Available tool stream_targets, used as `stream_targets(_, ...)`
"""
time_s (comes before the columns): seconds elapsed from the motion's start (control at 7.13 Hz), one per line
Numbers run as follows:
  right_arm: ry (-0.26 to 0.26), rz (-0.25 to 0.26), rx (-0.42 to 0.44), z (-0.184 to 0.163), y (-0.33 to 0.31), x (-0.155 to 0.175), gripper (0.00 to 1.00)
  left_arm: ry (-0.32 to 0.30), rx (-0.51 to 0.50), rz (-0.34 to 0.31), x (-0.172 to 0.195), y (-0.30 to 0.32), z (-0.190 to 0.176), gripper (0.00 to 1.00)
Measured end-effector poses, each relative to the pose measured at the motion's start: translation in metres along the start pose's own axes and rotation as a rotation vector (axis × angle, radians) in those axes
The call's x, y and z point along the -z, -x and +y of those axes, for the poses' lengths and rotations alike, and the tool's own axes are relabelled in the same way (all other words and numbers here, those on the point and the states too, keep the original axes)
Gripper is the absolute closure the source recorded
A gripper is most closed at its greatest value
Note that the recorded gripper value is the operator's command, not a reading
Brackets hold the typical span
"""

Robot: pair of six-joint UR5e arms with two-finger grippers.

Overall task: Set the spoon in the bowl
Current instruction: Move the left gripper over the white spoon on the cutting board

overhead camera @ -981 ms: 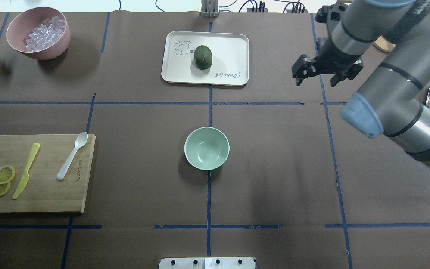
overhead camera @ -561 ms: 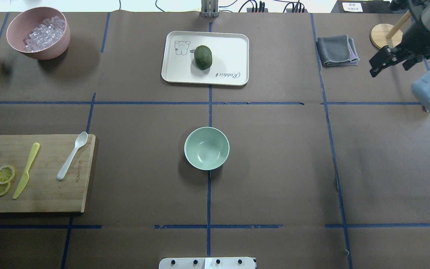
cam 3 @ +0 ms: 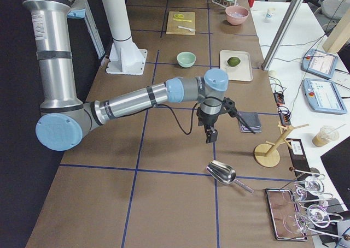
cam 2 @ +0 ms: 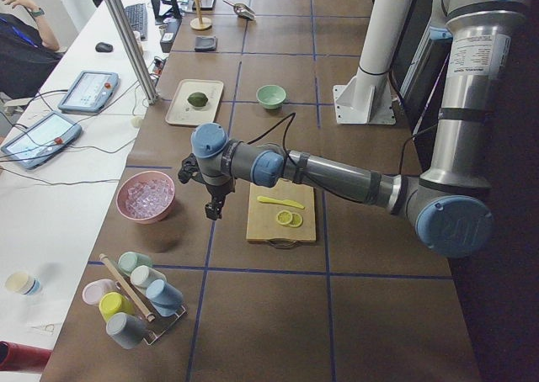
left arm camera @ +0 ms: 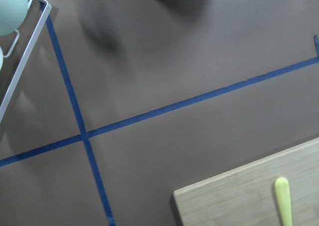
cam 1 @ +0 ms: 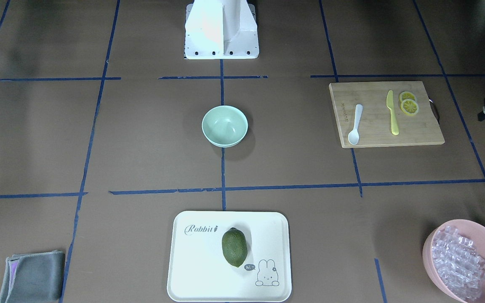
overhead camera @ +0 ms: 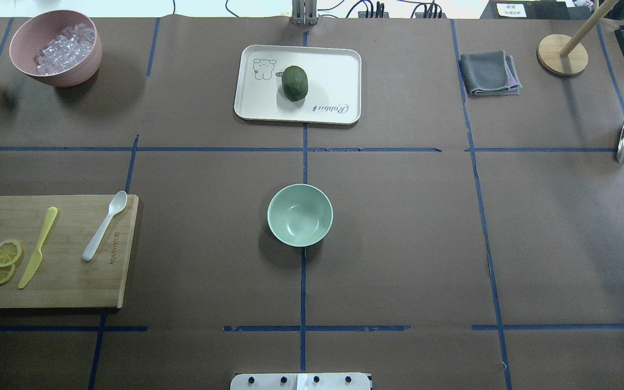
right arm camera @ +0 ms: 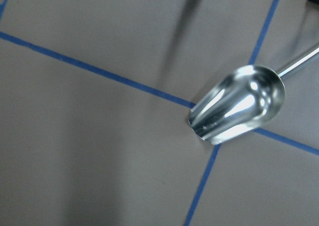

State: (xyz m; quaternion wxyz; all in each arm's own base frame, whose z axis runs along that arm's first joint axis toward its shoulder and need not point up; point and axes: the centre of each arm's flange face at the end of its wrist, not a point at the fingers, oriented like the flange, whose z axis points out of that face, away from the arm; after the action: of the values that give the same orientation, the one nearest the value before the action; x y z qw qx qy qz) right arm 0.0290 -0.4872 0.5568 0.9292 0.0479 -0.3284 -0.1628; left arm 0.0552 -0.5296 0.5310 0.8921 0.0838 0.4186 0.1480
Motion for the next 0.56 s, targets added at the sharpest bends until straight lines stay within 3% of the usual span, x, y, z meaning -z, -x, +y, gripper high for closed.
stream_targets(0.28, 0.021, -0.012, -0.056, 0.076, -0.037, -0.026, 0.0, 0.02, 0.045, 0.021, -0.016, -0.056, -0.016, 0.0)
stream_targets(0.56, 0.007, -0.01, -0.114, 0.092, -0.039, -0.028, 0.0, 0.057, 0.098, 0.029, -0.046, -0.142, -0.016, 0.0)
